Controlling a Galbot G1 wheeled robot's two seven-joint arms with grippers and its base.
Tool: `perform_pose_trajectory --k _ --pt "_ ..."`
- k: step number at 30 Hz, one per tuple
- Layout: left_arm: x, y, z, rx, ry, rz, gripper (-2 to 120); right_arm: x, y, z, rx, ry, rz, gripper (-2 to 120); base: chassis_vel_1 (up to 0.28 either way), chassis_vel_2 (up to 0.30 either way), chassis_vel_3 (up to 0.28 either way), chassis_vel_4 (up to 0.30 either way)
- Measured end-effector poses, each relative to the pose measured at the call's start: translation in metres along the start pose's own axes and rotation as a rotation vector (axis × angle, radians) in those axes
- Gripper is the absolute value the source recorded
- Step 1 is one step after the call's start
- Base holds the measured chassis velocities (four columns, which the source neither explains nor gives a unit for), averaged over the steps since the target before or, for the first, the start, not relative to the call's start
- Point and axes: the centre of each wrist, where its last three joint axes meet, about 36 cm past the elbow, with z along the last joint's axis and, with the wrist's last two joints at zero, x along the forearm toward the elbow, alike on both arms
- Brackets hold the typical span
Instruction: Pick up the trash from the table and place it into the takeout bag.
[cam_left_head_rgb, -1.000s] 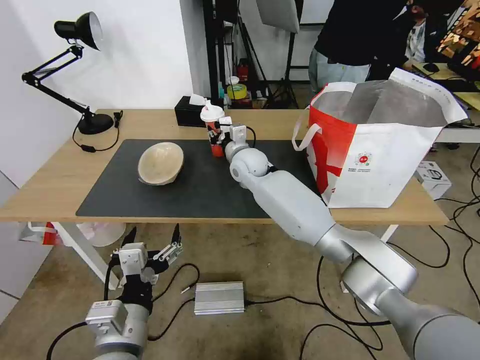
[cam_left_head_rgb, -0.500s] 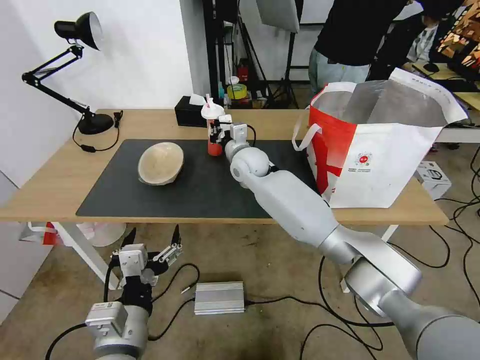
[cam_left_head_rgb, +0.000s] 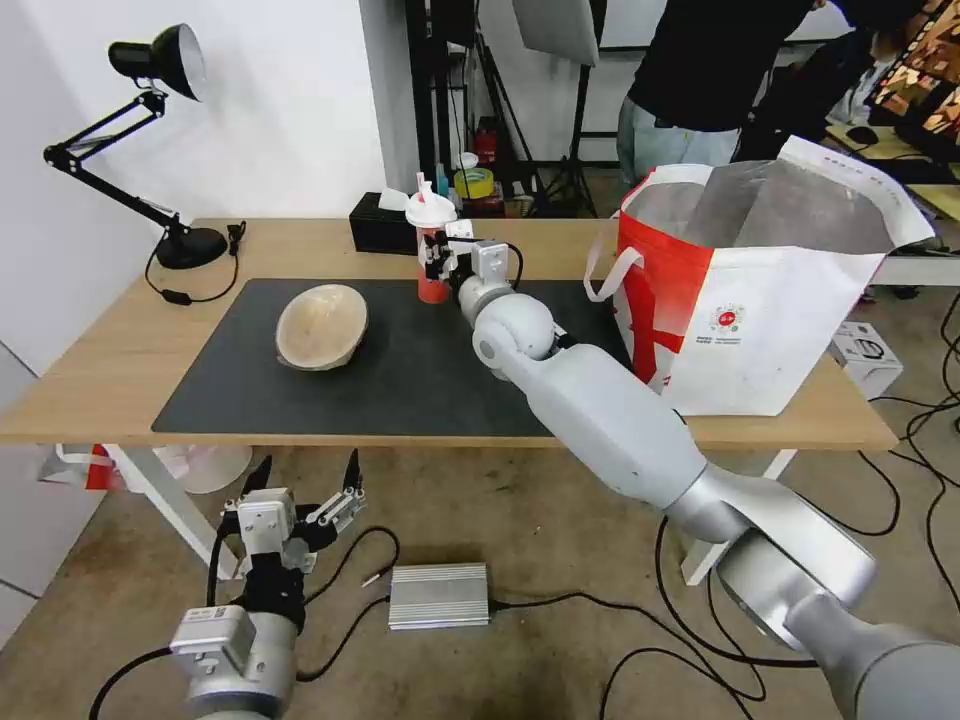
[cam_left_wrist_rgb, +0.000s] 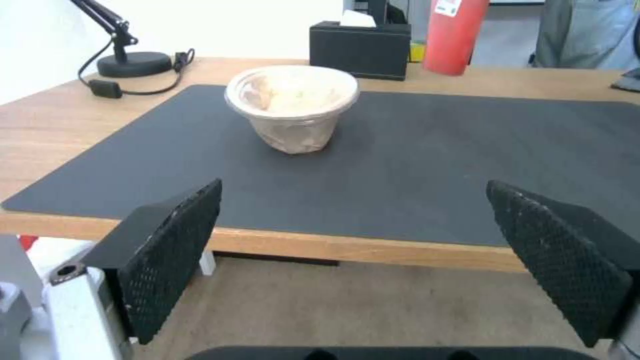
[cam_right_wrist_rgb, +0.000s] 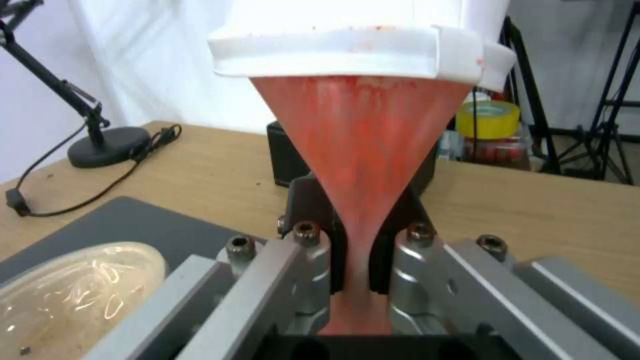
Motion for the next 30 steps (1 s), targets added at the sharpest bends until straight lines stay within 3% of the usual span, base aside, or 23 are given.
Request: perform_pose_trajectory --k 16,30 --pt "0.0 0.0 -0.001 0.002 -0.003 0.0 98 0.029 -0.006 -0.012 0.021 0.0 0.004 6 0.0 0.0 0.0 0.0" --pt "-0.001 -0.001 -0.002 0.004 -0.008 0.002 98 0.059 -0.035 -0.007 0.044 0.005 0.024 6 0.0 0.0 0.0 0.0"
